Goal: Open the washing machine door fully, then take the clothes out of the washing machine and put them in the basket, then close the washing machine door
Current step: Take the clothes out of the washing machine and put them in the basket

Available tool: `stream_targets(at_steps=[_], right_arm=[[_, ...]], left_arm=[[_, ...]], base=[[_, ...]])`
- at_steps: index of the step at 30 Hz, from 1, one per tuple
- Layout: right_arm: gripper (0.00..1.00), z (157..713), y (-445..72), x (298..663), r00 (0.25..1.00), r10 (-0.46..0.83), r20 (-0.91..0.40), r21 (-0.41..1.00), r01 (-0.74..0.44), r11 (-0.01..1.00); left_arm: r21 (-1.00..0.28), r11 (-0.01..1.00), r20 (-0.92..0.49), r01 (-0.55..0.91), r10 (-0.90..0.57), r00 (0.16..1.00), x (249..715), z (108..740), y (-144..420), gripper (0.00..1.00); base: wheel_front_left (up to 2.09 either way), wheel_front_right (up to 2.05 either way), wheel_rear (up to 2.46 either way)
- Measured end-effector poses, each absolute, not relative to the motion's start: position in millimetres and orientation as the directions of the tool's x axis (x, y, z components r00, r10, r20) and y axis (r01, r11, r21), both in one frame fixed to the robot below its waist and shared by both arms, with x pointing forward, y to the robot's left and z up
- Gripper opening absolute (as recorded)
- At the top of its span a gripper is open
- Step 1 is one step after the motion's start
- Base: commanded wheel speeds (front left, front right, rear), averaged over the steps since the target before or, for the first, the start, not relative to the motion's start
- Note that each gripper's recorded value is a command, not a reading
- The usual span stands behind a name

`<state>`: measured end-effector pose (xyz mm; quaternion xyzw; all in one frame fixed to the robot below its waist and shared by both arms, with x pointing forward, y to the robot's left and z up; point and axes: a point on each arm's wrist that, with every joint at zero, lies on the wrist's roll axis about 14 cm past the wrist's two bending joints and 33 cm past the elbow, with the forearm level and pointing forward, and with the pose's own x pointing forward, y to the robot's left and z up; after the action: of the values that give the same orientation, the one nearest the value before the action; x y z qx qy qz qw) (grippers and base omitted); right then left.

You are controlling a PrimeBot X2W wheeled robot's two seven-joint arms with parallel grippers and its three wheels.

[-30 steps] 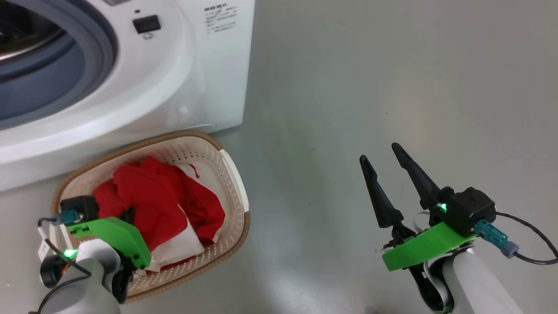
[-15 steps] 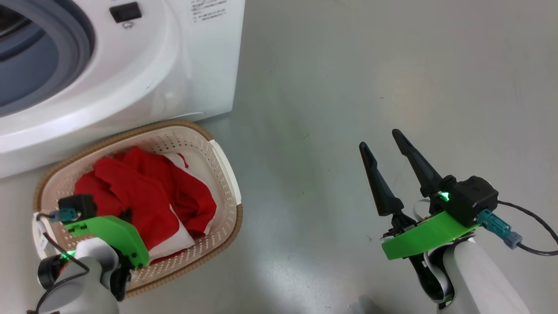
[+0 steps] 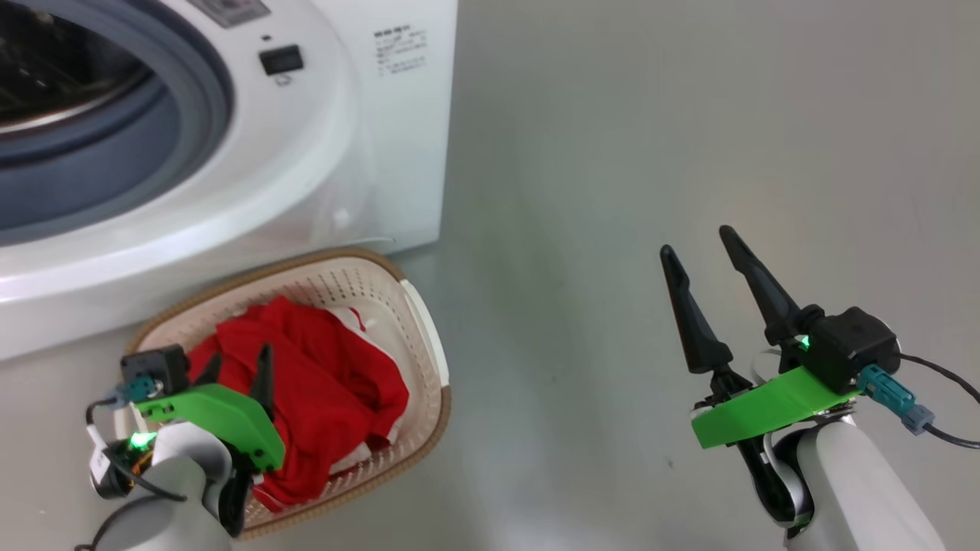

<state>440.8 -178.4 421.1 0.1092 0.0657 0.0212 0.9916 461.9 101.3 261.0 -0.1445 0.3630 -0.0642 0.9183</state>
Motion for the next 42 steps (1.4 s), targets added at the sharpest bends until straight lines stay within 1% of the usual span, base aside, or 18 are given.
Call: stream_targets(at_steps=[4,5,9,13,21,29,34,42], right_arm=[[1.0,432,-181,435,0.994,0.042,-0.103,0.223,-0.018,0.975],[1.0,432,-181,435,0.994,0.042,-0.103,0.223,-0.018,0.975],[1.0,442,-183,427,0.996,0.036,-0.083,0.214,-0.017,0.977],[1.0,457,-182,422,0.998,0.04,-0.046,0.201,-0.03,0.979],[1.0,485,-185,406,0.999,0.029,0.024,0.192,-0.033,0.981],[1.0,512,-187,389,0.995,0.021,0.099,0.187,-0.039,0.982],[1.0,519,-188,375,0.993,0.017,0.121,0.184,-0.039,0.982],[1.0,538,-197,363,0.984,-0.011,0.177,0.178,-0.021,0.984]], left_arm=[[-0.325,0.945,-0.587,0.024,-0.222,0.778,463,286,104,1.0],[-0.325,0.945,-0.587,0.024,-0.222,0.778,463,286,104,1.0],[-0.341,0.939,-0.478,0.047,-0.216,0.851,471,324,110,1.0],[-0.336,0.941,-0.399,0.045,-0.186,0.898,465,352,123,1.0],[-0.285,0.958,-0.209,0.022,-0.084,0.974,454,416,156,1.0],[-0.235,0.972,-0.033,-0.008,0.0,0.999,430,473,183,1.0],[-0.195,0.981,0.019,-0.001,0.004,1.0,408,489,189,1.0],[-0.186,0.982,0.084,0.031,-0.016,0.996,384,508,188,1.0]], base=[[0.0,0.0,0.0],[0.0,0.0,0.0],[0.0,0.0,0.0],[0.0,0.0,0.0],[0.0,0.0,0.0],[0.0,0.0,0.0],[0.0,0.0,0.0],[0.0,0.0,0.0]])
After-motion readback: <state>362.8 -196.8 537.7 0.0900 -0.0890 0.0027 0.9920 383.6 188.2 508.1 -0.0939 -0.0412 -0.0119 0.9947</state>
